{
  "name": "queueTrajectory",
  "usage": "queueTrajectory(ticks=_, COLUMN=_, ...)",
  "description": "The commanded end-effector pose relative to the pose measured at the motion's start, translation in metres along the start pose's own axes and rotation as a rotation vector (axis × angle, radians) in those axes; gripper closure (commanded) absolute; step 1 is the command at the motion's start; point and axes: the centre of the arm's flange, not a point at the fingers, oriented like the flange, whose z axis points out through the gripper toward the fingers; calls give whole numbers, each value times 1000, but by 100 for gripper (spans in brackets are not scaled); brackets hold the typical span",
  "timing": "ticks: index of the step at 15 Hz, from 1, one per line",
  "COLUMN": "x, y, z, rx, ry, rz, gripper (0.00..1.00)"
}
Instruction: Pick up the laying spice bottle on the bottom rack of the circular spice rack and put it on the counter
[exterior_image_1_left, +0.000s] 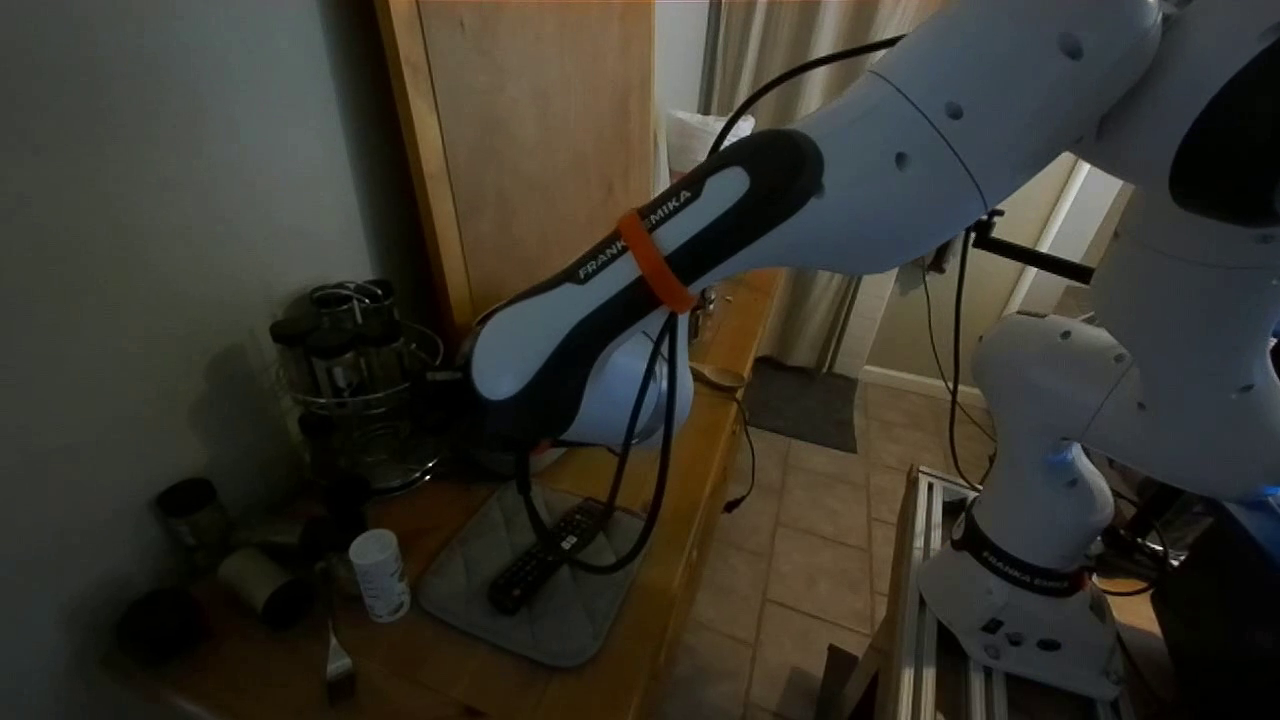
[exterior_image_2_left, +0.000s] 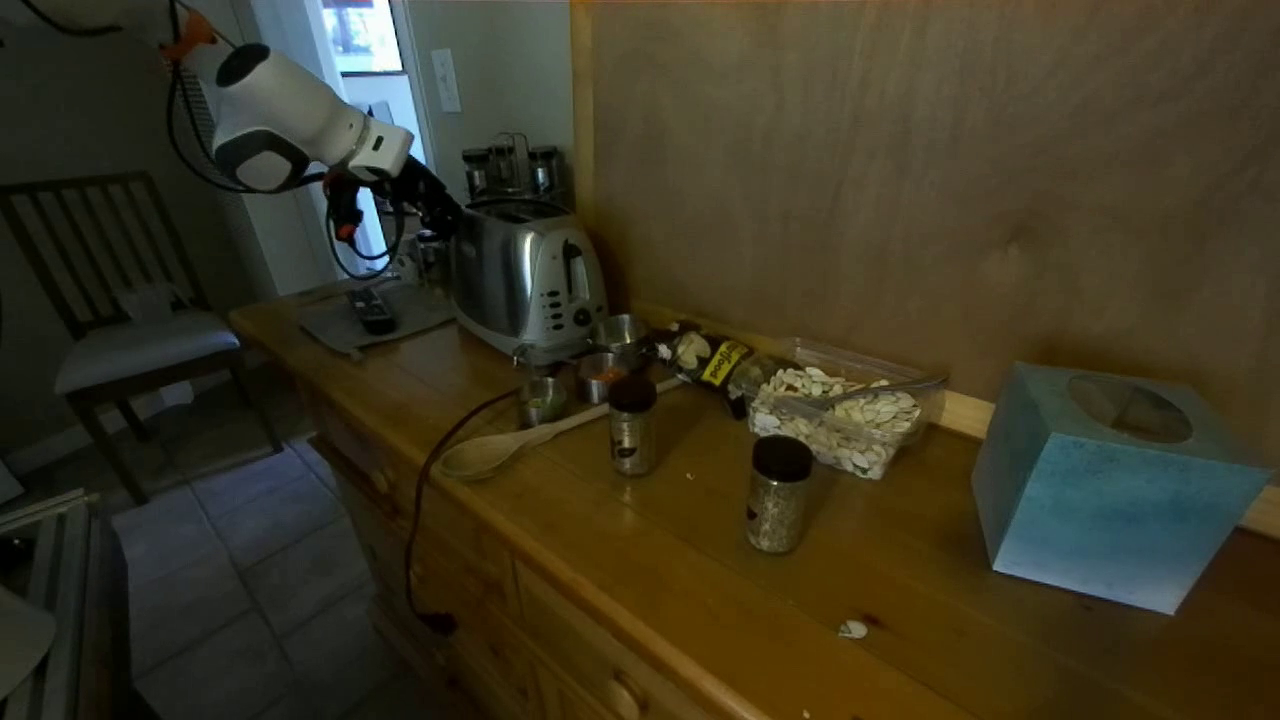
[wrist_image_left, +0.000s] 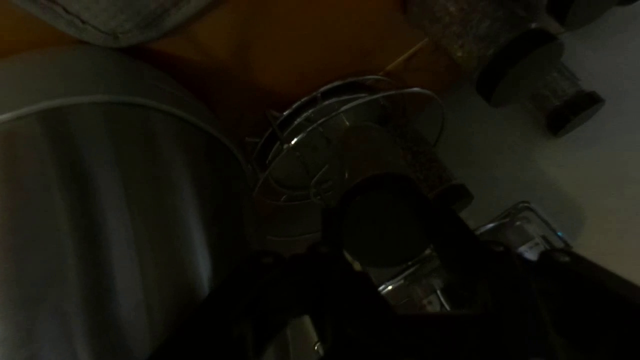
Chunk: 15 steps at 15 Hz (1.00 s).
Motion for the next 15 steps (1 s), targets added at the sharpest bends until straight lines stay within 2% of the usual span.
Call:
queueTrajectory(ticks=1, x=12, y=-39, z=-31, rx=-25, ry=-90, rz=-6, gripper=75)
queueTrajectory(ticks=4, x=16, y=-44, z=-35, rx=-40, ry=-155, rz=-26, gripper=75)
queueTrajectory(ticks=10, x=34, y=-80, z=-55, rx=-18, ry=-190, rz=-81, gripper=75)
queueTrajectory(ticks=13, x=43, y=-100, z=-69, rx=-61, ry=-264, rz=-113, gripper=75)
queueTrajectory(ticks=15, x=47, y=-110, z=-74, rx=-119, ry=-327, rz=-159, gripper=75)
